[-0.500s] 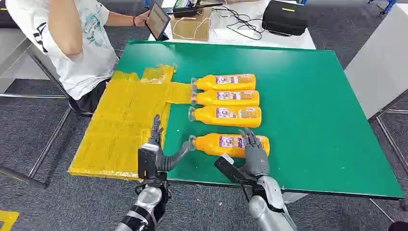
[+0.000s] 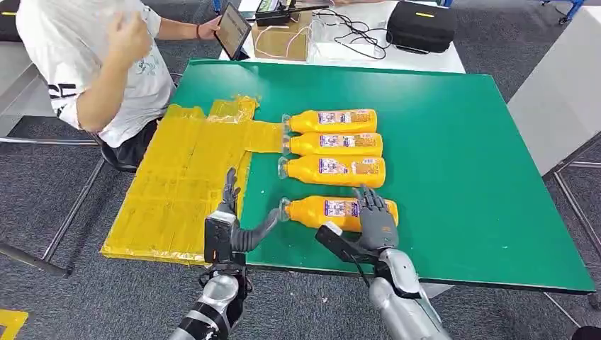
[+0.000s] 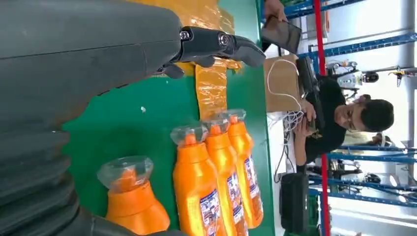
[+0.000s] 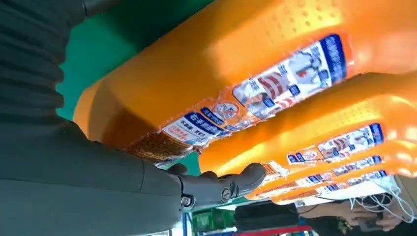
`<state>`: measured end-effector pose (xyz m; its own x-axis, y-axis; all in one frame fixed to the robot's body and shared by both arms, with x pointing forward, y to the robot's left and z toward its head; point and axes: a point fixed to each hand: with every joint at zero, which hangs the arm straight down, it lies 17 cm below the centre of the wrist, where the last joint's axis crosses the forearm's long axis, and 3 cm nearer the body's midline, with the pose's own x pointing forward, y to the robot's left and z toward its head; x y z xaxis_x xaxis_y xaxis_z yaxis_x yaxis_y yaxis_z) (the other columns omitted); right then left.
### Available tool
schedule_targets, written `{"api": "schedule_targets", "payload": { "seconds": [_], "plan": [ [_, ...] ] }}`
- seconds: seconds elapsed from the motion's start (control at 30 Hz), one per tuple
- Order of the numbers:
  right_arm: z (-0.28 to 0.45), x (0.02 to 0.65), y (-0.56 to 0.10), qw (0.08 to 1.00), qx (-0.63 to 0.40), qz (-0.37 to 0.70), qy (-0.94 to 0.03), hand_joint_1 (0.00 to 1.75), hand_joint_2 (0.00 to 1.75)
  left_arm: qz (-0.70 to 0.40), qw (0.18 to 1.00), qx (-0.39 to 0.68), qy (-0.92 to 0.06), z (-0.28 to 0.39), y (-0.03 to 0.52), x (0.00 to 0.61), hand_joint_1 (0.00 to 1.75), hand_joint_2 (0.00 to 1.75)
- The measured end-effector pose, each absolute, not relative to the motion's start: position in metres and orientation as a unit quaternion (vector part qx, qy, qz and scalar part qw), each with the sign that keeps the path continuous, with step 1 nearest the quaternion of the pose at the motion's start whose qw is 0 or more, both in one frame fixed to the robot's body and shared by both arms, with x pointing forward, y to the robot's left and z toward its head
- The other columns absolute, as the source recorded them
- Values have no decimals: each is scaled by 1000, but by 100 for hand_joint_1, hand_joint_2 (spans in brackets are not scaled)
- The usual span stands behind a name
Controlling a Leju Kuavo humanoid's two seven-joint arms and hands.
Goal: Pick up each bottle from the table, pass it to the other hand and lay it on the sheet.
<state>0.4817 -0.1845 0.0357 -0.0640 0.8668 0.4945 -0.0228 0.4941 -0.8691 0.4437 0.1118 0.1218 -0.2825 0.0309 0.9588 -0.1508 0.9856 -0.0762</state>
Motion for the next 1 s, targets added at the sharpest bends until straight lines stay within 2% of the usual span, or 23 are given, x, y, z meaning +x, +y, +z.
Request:
{"api": "schedule_targets", "payload": {
  "seconds": [0.3, 0.33, 0.37, 0.43, 0.67, 1.0],
  "plan": [
    [20, 490, -187, 596, -346, 429, -584, 0, 175, 81, 598, 30, -797, 125, 114, 445, 0, 175],
    [19, 492, -187, 596, -347, 434, -579, 21, 175, 82, 598, 30, -797, 125, 114, 445, 0, 175],
    [17, 493, -188, 598, -347, 441, -573, 169, 175, 82, 598, 28, -797, 125, 114, 445, 0, 175],
    [11, 495, -188, 601, -342, 456, -560, 175, 175, 83, 599, 26, -796, 125, 115, 445, 0, 175],
    [2, 502, -189, 598, -336, 497, -532, 175, 175, 83, 599, 21, -796, 126, 115, 446, 0, 175],
    [5, 509, -174, 625, -249, 484, -560, 175, 175, 46, 595, 47, -801, 120, 117, 445, 0, 175]
  ]
}}
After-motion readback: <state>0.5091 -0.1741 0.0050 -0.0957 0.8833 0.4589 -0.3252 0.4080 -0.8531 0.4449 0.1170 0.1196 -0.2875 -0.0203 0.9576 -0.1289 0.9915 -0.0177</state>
